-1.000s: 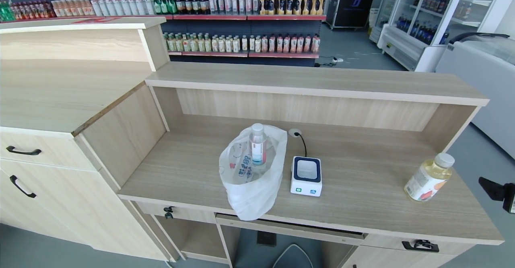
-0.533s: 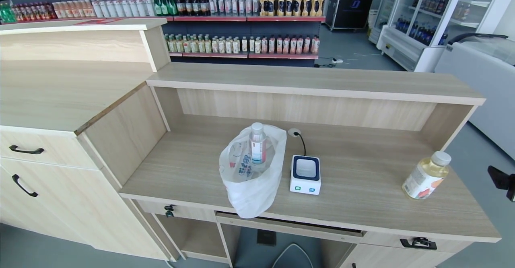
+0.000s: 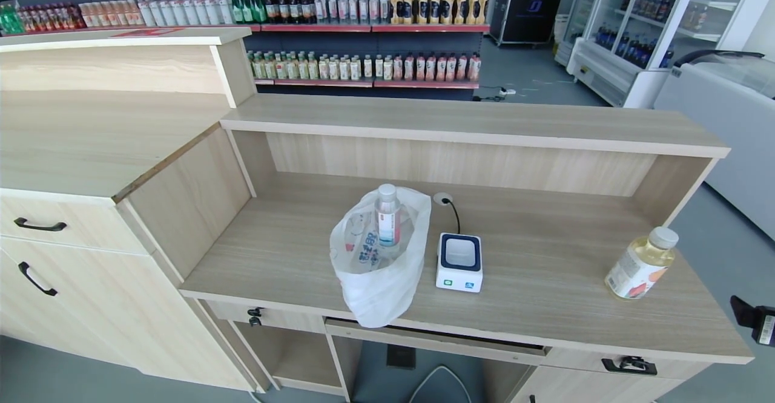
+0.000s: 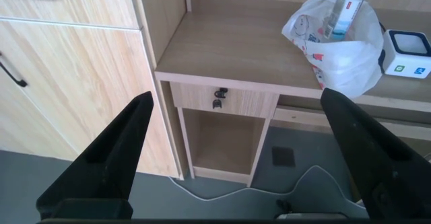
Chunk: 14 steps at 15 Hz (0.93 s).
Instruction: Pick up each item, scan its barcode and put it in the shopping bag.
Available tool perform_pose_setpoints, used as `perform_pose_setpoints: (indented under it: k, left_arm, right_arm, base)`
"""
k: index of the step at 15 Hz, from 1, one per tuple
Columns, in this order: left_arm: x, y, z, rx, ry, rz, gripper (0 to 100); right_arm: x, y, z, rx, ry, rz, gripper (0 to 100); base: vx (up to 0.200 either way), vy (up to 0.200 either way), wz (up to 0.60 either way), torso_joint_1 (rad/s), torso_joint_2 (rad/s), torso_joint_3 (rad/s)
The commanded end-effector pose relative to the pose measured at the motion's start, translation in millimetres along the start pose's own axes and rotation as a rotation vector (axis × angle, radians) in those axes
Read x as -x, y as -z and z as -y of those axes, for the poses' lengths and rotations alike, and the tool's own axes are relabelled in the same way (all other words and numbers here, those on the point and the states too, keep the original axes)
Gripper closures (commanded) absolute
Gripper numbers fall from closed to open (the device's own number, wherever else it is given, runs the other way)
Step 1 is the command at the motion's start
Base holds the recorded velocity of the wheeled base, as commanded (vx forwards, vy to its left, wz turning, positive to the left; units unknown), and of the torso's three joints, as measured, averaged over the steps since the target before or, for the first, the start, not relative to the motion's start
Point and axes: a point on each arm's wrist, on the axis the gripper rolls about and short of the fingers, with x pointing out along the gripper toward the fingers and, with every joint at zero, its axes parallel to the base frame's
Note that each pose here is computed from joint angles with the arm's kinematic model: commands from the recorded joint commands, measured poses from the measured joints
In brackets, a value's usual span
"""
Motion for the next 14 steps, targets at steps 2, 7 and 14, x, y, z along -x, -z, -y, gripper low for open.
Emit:
perform_pose_setpoints:
  k: [2,7,14]
  left_arm:
    - [0.0,0.0,0.0,0.001,0.0,0.001,0]
    - [0.0,0.0,0.0,0.001,0.0,0.001,0]
    - [0.0,0.0,0.0,0.001,0.0,0.001,0]
  right_arm:
    - [-27.0,8.3,-5.0,-0.005,-0.047,-0.013,0]
    - [-59.9,-5.7,-31.4,0.009,-0.185,0.091,0]
    - [-74.0,-1.2,-58.7,0.039,-0.285,0.095,0]
  base:
    - [0.0,0.0,0.0,0.0,0.0,0.0]
    - [0.0,0.0,0.0,0.0,0.0,0.0]
    - [0.0,0.0,0.0,0.0,0.0,0.0]
